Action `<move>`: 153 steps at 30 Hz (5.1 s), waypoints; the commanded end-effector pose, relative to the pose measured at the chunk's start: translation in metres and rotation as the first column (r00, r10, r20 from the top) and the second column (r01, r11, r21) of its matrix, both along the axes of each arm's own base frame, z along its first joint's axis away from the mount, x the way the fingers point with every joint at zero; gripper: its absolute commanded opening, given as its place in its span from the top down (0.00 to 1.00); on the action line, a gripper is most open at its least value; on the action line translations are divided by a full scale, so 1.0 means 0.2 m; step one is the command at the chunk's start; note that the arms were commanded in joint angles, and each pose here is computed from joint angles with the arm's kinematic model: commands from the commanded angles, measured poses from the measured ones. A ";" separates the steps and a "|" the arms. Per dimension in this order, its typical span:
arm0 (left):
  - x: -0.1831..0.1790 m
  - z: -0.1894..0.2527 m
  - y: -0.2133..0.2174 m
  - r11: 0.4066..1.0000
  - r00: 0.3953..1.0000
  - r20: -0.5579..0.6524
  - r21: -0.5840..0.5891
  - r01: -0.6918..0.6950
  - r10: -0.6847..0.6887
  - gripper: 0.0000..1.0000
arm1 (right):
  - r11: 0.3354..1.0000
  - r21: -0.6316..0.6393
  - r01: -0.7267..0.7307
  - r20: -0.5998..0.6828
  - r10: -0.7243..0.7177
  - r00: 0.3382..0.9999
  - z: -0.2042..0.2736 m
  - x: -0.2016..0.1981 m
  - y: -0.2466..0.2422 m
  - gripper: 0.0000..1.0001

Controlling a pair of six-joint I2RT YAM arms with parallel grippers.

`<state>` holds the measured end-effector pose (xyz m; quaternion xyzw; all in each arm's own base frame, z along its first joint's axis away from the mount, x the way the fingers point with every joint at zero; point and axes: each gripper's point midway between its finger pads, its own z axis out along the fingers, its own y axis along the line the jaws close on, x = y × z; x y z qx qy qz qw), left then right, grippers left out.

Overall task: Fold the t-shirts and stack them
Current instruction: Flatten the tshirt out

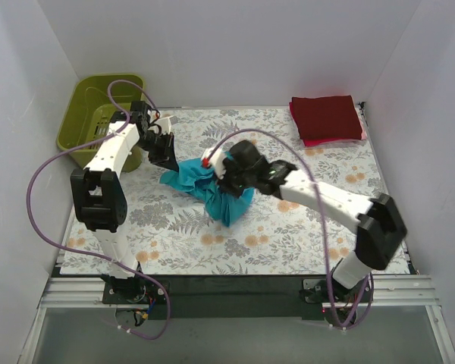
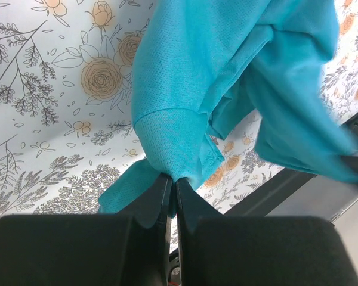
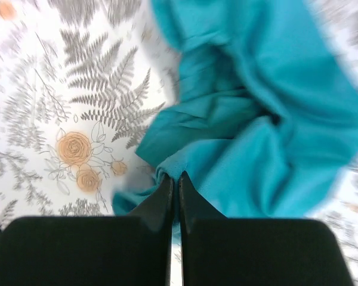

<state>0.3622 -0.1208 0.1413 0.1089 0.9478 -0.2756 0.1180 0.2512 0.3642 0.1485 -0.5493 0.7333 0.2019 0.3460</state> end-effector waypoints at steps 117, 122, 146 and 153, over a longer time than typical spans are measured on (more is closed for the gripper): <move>-0.33 -0.16 0.28 0.915 0.971 0.052 0.349 0.203 -0.235 0.53 | 0.882 -0.463 0.092 -0.046 -0.128 0.991 -0.40 -0.22 -1.37 0.99; -0.34 -0.23 0.26 0.909 0.973 0.047 0.368 0.195 -0.228 0.50 | 0.876 -0.467 0.119 -0.046 -0.158 0.986 -0.40 -0.21 -1.43 0.99; -0.64 -0.50 0.15 0.937 0.962 -0.074 0.219 0.273 -0.263 0.53 | 0.882 -0.452 0.133 -0.049 -0.174 0.984 -0.38 -0.24 -1.46 0.99; -0.55 -0.48 0.09 0.961 0.978 -0.003 0.182 0.207 -0.210 0.76 | 0.884 -0.443 0.150 -0.031 -0.182 0.983 -0.36 -0.24 -1.46 0.99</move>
